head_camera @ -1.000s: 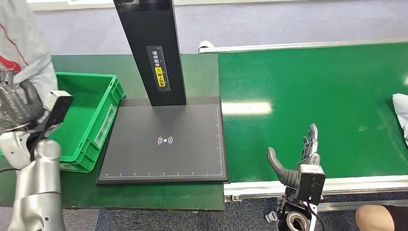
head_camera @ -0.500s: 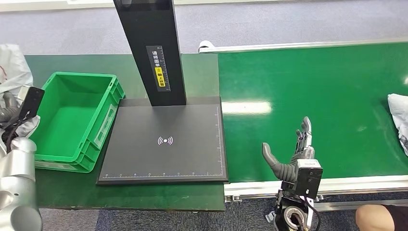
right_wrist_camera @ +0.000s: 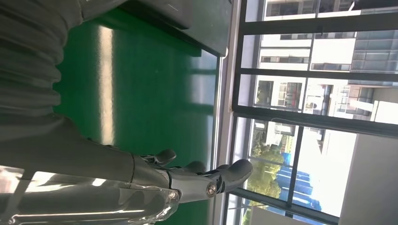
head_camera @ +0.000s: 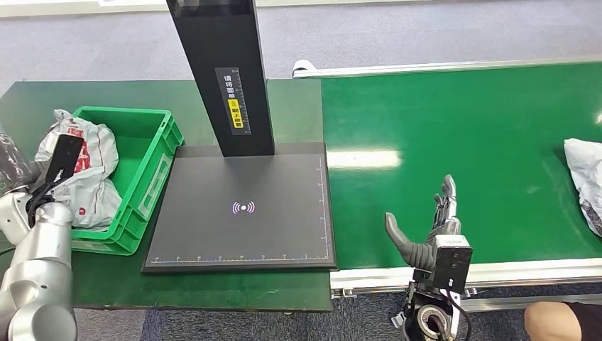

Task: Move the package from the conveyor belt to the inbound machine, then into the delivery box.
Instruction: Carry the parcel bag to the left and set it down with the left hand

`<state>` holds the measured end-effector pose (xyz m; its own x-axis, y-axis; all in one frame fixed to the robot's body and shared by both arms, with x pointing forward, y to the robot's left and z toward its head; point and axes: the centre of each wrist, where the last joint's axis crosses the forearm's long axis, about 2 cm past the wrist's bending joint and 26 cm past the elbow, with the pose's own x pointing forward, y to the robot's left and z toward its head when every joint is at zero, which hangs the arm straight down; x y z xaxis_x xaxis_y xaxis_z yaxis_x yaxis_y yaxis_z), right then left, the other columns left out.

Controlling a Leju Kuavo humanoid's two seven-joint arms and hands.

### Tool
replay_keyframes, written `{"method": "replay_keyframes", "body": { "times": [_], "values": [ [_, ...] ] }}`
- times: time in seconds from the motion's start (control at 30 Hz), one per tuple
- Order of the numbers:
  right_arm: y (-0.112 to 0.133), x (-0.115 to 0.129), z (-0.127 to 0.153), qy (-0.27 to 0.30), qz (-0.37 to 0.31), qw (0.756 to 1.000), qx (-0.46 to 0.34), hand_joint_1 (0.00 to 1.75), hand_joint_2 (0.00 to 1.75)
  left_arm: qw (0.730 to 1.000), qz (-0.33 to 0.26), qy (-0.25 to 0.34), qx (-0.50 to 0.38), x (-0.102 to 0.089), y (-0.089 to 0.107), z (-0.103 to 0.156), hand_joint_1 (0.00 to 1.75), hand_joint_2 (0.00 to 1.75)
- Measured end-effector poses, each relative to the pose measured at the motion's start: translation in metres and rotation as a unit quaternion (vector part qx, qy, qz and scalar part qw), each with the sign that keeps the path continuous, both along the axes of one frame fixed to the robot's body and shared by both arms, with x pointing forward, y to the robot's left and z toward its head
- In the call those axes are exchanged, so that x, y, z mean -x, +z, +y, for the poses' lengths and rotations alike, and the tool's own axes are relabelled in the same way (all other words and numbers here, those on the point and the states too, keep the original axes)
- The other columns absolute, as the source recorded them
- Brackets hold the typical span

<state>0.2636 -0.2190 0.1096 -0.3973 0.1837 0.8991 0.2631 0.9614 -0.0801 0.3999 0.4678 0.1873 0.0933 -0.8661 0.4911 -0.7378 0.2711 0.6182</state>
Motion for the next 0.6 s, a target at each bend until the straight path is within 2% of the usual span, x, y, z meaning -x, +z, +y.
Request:
{"method": "replay_keyframes", "body": {
  "times": [0.13, 0.23, 0.43, 0.6],
  "values": [
    [-0.002, 0.0, 0.0, -0.002, 0.003, 1.0, 0.0, 0.0, 1.75, 0.995, -0.048, -0.029, 0.08, 0.003, -0.009, -0.013, 0.0, 1.75],
    [-0.002, 0.001, 0.0, 0.003, 0.005, 1.0, 0.0, 0.0, 1.75, 0.976, -0.084, -0.102, 0.173, 0.01, -0.018, -0.036, 0.0, 1.75],
    [-0.007, -0.002, 0.003, 0.066, 0.034, 0.997, -0.02, 0.0, 1.75, 0.899, -0.075, -0.318, 0.29, 0.039, -0.042, -0.126, 0.0, 1.75],
    [-0.016, 0.0, 0.01, 0.099, 0.059, 0.993, -0.026, 0.0, 1.75, 0.823, -0.048, -0.434, 0.363, 0.078, -0.073, -0.202, 0.0, 1.75]
  ]
}}
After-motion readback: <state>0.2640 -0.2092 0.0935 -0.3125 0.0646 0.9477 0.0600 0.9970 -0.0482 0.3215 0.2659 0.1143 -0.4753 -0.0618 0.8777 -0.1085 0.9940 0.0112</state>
